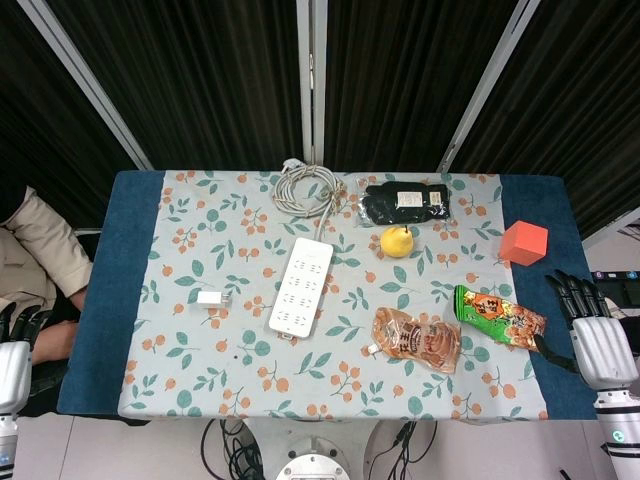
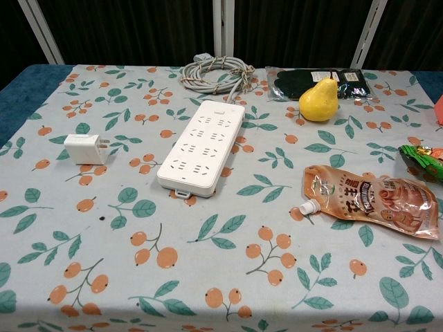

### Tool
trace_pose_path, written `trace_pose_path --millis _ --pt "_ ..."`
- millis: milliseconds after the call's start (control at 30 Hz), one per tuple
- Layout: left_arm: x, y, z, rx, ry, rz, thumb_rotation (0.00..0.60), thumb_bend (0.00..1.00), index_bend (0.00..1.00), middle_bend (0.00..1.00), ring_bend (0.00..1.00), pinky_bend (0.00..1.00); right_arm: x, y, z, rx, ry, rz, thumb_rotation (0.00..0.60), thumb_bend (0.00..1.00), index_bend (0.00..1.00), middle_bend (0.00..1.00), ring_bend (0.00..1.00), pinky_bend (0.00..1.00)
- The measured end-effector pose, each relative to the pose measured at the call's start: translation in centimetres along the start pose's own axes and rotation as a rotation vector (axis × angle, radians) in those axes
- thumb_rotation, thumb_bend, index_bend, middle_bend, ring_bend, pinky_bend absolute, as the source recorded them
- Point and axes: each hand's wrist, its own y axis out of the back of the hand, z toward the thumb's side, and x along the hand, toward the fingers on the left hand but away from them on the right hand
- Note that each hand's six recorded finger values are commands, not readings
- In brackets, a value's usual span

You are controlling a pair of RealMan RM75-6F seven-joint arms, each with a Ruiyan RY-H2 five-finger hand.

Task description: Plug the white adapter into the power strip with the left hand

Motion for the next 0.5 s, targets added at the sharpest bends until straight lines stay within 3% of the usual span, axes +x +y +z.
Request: trace_pose_path --millis 500 --pt "-0.30 0.22 0.02 -0.004 -0.010 0.007 0.600 0.07 0.20 0.14 0.02 0.00 0.48 -0.09 0.00 -0.009 0.011 0.005 0.600 0.25 0.00 0.01 0.00 0.00"
